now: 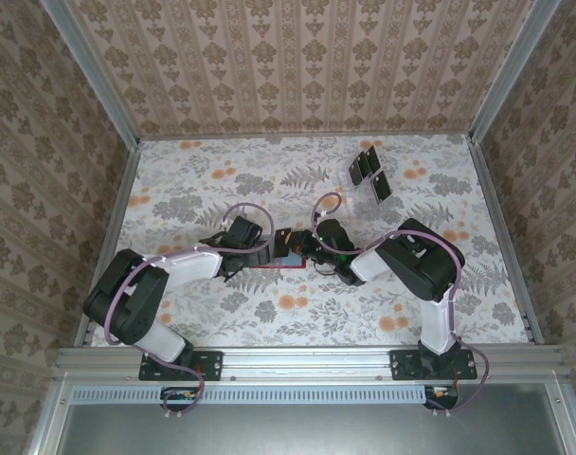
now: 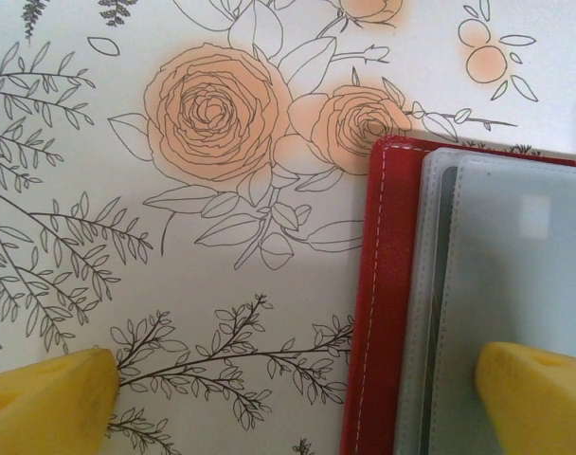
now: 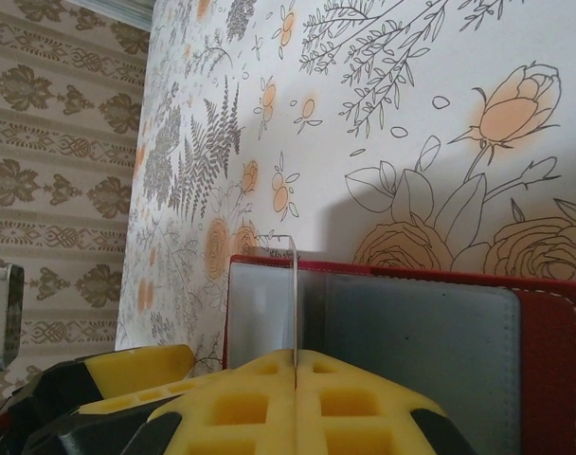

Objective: Put the credit cards into the card holder
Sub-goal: Insert the credit card into the card slot.

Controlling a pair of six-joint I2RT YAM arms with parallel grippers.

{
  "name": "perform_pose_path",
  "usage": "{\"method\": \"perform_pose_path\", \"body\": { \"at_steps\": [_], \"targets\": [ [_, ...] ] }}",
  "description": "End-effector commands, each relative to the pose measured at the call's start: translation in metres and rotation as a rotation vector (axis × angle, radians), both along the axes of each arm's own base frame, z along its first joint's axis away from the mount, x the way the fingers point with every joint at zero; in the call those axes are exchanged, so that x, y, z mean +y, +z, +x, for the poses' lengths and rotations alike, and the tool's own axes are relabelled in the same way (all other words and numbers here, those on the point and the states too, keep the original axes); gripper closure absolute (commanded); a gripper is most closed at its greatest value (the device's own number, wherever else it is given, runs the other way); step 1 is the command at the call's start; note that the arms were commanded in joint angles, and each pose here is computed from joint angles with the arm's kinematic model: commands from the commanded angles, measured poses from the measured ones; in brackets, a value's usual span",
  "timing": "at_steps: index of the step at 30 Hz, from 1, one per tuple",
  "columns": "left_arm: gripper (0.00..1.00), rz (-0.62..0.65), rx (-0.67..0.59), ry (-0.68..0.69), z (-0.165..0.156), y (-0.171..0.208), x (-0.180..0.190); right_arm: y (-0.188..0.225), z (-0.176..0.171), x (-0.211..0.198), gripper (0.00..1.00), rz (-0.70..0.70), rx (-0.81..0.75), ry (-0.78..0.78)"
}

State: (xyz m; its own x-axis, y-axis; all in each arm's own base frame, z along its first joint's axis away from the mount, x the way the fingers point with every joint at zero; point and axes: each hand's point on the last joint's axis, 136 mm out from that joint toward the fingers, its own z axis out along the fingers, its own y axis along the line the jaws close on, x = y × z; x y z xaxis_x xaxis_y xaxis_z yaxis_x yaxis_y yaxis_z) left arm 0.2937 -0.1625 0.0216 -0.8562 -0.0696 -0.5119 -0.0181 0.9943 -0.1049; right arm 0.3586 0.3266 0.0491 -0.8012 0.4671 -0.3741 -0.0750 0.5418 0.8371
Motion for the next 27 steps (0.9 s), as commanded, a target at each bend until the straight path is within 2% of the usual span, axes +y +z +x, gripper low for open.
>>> {"method": "perform_pose_path", "body": {
  "at_steps": [1, 27],
  "targets": [
    [0.00, 0.099, 0.108, 0.014, -0.027, -0.024, 0.024, -0.008, -0.008, 0.001, 1.00, 0.000, 0.014, 0.016],
    [0.00, 0.103, 0.107, 0.015, -0.027, -0.025, 0.025, -0.028, -0.027, -0.004, 1.00, -0.005, 0.097, 0.019]
  ]
}}
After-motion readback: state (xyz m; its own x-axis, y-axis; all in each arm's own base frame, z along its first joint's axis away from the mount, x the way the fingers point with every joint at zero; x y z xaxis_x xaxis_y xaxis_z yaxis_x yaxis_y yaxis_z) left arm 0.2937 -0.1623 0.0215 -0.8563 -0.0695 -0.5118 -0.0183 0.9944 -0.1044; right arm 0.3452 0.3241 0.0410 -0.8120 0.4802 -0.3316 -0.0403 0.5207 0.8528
